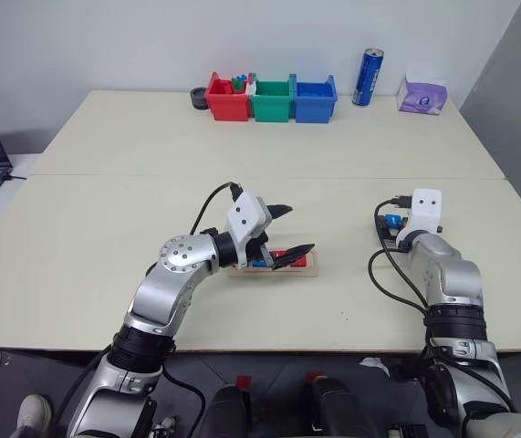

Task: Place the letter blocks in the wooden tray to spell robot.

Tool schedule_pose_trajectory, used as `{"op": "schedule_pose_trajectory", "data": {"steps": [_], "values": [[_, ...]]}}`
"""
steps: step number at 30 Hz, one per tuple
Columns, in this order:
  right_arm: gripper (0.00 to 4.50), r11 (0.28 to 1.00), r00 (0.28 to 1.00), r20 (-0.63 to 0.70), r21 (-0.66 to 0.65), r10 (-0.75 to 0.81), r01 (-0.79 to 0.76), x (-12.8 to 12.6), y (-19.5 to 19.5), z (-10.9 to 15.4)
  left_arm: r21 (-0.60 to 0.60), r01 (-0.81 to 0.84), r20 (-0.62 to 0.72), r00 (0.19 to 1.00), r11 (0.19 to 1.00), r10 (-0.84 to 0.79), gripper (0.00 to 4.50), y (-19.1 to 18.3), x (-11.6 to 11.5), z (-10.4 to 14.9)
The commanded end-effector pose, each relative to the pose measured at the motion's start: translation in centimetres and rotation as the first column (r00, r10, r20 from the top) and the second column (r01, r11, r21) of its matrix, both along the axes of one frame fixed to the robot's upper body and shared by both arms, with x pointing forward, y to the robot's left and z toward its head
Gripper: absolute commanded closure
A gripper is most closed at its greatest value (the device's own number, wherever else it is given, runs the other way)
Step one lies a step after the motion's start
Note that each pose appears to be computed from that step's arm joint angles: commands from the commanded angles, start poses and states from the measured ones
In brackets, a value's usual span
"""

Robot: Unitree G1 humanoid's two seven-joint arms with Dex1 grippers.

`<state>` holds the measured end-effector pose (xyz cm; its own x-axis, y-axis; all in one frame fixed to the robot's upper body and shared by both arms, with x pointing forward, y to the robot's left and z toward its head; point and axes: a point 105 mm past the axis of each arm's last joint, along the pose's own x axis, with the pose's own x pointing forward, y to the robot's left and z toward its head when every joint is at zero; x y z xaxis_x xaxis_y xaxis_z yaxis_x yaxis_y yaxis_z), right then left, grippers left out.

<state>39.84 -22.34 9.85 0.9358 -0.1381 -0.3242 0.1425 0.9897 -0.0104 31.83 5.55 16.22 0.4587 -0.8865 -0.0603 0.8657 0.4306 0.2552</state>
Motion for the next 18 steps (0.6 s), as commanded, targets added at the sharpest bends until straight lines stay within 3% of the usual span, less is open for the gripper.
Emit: {"op": "schedule_pose_trajectory", "data": {"steps": [1,8,13,18], "values": [[0.64,1.0,1.0,-0.006,0.01,-0.009,0.009,-0.5,0.4,-0.2,-0.023,0.008,0.069,0.998,1.0,-0.006,0.0,-0.1,-0.3,1.8],[3.06,0.999,1.0,-0.019,0.046,-0.003,0.004,-0.9,1.5,0.0,-0.02,0.016,0.07,0.997,1.0,-0.014,0.0,-0.2,-0.3,1.8],[3.04,0.993,0.992,-0.076,0.067,0.098,-0.093,-2.5,3.7,0.8,-0.001,0.052,0.059,0.997,0.999,-0.052,0.0,-0.1,-1.0,1.5],[3.04,0.955,0.93,-0.221,0.114,0.293,-0.274,-8.2,7.4,0.6,0.061,0.145,0.003,0.989,0.988,-0.145,0.0,0.8,-3.2,0.1]]}}
